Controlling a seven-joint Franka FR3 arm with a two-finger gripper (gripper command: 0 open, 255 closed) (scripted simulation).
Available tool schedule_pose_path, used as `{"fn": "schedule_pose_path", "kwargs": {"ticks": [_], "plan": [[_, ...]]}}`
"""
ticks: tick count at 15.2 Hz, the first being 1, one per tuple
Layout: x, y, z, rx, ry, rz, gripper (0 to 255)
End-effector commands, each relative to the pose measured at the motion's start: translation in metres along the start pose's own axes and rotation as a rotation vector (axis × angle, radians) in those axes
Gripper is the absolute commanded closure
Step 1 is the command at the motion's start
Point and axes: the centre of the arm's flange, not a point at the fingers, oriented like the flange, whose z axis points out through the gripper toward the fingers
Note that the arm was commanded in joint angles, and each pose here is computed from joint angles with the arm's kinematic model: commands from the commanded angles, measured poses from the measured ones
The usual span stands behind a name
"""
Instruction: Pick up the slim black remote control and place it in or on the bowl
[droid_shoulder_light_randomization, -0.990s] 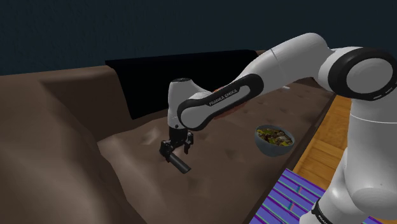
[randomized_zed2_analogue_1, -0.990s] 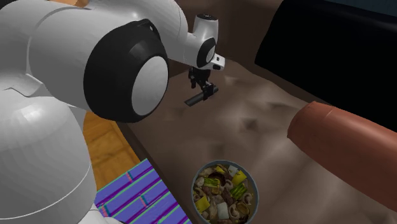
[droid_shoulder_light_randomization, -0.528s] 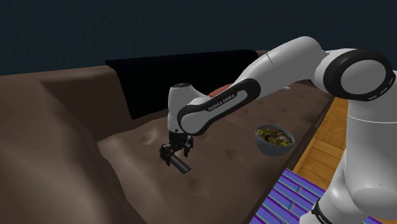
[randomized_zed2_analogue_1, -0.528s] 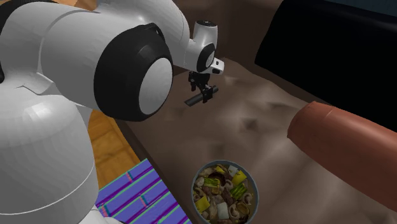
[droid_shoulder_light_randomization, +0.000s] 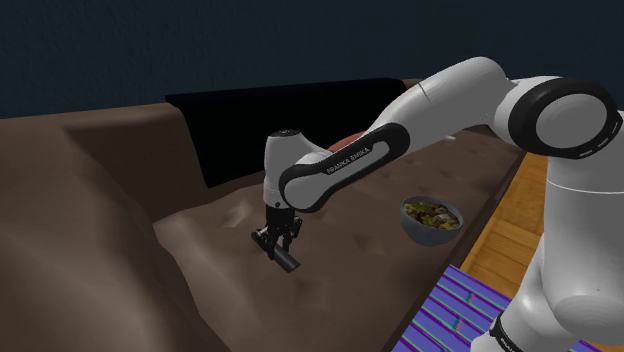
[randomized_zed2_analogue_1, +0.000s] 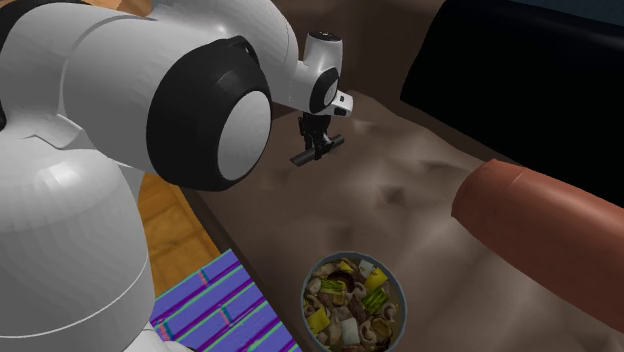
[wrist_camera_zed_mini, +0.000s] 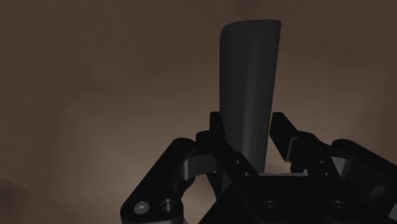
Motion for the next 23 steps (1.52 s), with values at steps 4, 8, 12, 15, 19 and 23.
{"fn": "schedule_pose_path", "kwargs": {"ticks": [4,8,12,15,19,23], "plan": [[-0.001,0.000,0.002,0.000,-0.003,-0.002,255],[-0.001,-0.002,-0.014,0.000,-0.003,-0.002,255],[-0.002,-0.004,-0.035,0.000,-0.003,-0.002,255],[-0.003,-0.005,-0.051,0.000,-0.003,-0.002,255],[-0.003,-0.006,-0.072,0.000,-0.003,-0.002,255],[-0.004,-0.008,-0.093,0.000,-0.003,-0.002,255]]}}
